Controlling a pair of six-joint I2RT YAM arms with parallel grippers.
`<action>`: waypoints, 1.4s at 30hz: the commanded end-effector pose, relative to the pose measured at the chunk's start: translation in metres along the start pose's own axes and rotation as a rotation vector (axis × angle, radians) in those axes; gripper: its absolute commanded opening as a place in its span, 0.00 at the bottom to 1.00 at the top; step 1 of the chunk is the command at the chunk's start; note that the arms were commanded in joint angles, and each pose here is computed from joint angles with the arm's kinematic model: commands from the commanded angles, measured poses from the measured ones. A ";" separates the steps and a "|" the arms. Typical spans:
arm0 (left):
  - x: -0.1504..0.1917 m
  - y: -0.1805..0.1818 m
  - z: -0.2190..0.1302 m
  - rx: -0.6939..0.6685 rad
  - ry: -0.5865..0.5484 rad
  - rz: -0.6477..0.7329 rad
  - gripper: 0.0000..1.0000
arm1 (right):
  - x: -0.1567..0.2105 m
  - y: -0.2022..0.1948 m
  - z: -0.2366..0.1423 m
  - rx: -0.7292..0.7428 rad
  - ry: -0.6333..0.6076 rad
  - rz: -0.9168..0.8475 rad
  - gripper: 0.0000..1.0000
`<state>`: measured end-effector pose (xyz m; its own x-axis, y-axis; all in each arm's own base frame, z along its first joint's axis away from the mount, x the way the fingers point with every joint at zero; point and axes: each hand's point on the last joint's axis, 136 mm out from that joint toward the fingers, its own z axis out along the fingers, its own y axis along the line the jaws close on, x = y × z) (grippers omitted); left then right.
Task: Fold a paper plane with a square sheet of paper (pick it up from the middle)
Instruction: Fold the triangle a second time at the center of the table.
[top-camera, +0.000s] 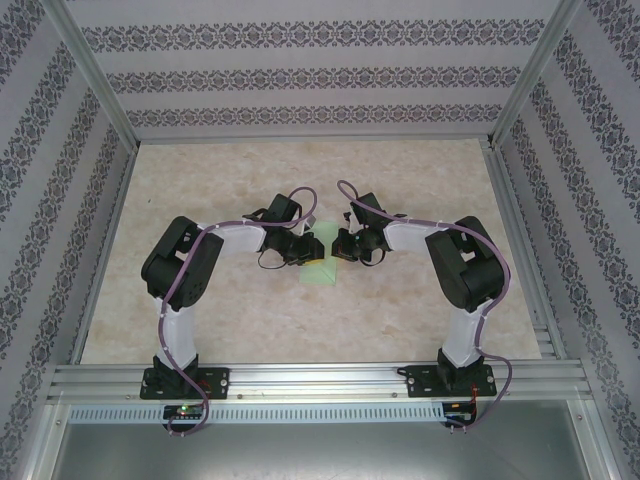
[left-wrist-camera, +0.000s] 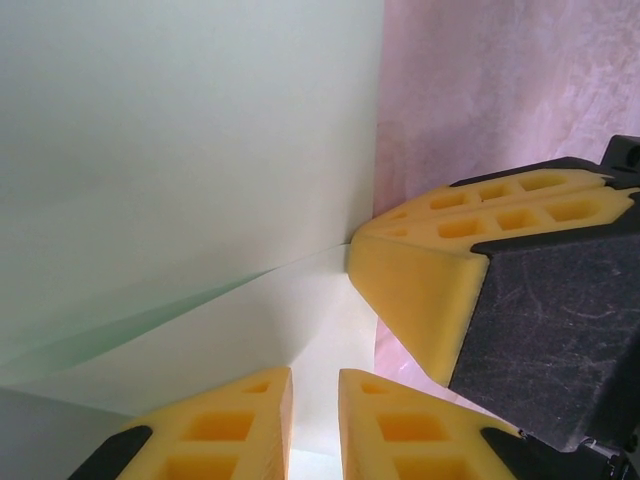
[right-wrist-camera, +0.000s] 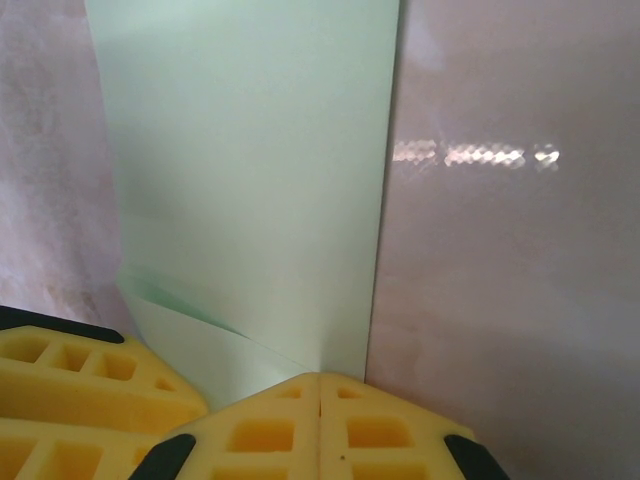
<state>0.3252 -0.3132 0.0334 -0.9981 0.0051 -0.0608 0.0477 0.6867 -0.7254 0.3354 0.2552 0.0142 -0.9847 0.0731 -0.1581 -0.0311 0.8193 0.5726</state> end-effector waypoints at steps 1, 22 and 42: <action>0.008 0.009 0.008 -0.034 0.026 -0.001 0.20 | -0.008 -0.016 0.004 0.060 -0.018 0.019 0.05; 0.021 0.039 0.011 -0.156 0.050 -0.066 0.16 | -0.023 0.007 -0.029 0.031 -0.088 0.013 0.18; 0.024 0.048 0.011 -0.190 0.047 -0.080 0.14 | 0.045 0.046 -0.031 -0.028 0.024 -0.056 0.05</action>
<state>0.3239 -0.3090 0.0188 -0.9986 -0.0079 -0.0528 0.0303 0.7287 -0.6841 0.2946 0.2724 0.0555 -0.9820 0.0270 -0.1869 -0.0856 0.8186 0.5680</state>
